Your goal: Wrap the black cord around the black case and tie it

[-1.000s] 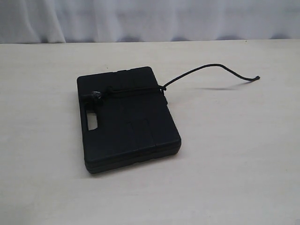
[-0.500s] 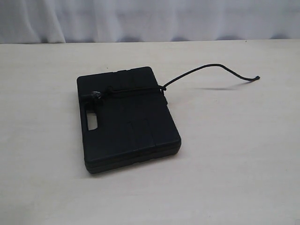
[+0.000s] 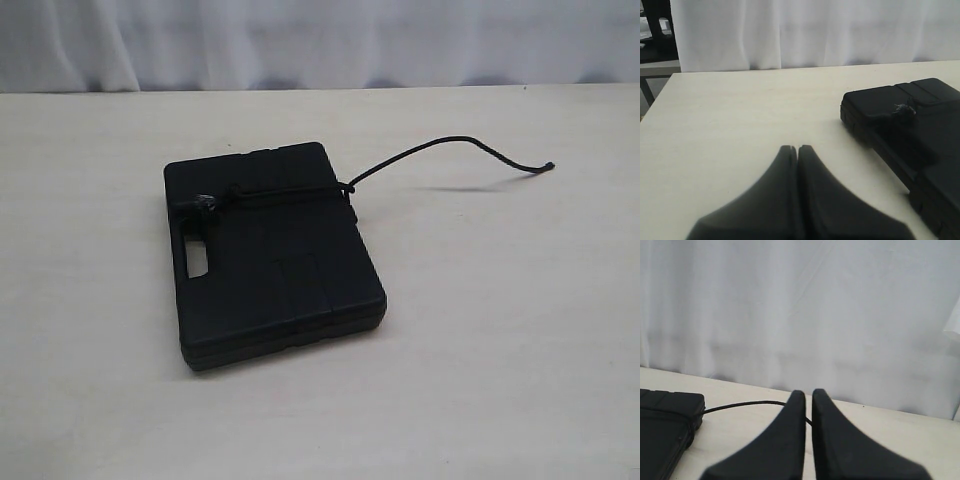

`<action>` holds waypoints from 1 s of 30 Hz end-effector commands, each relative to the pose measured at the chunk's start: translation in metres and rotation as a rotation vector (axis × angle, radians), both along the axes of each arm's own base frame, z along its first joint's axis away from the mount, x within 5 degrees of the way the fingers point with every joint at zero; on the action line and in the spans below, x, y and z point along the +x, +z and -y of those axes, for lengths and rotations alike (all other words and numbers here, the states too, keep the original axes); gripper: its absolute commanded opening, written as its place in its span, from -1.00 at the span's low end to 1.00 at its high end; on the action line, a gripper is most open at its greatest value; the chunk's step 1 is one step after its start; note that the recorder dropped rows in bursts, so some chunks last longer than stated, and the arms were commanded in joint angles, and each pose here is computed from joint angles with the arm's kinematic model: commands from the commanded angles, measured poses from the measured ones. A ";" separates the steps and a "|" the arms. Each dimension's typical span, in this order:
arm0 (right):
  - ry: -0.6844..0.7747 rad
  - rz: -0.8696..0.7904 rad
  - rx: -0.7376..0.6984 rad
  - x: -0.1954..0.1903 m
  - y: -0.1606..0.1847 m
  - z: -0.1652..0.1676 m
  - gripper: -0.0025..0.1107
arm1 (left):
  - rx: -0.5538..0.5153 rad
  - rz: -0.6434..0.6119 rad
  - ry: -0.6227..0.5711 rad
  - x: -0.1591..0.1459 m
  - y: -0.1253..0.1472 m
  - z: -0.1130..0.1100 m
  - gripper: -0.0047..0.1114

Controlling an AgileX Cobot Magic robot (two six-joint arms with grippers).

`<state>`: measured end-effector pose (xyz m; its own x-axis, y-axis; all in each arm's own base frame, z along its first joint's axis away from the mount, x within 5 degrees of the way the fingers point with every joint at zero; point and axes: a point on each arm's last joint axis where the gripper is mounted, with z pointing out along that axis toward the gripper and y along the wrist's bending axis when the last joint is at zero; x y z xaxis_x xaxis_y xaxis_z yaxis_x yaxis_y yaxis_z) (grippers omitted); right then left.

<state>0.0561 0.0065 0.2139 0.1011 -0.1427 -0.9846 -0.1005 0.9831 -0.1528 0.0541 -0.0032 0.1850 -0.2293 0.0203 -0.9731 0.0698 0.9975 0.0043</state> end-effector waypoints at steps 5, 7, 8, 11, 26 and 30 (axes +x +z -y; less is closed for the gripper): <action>-0.014 -0.040 0.010 0.000 -0.004 0.001 -0.88 | -0.003 0.002 0.001 0.000 0.000 0.000 -0.92; -0.021 -0.084 0.006 0.000 -0.008 0.002 -0.88 | -0.003 0.002 0.001 0.000 0.000 0.000 -0.92; -0.024 -0.112 0.003 0.000 -0.011 0.002 -0.88 | -0.003 0.002 0.001 0.000 0.000 0.000 -0.92; -0.038 -0.213 -0.007 0.000 -0.020 0.003 -0.88 | -0.003 0.002 0.001 0.000 0.000 0.000 -0.92; -0.060 -0.346 0.066 -0.003 -0.032 0.005 -0.88 | -0.001 0.005 0.001 0.000 0.000 0.000 -0.92; -0.060 -0.346 0.068 -0.003 -0.032 0.005 -0.88 | -0.001 0.005 0.001 0.000 0.000 0.000 -0.92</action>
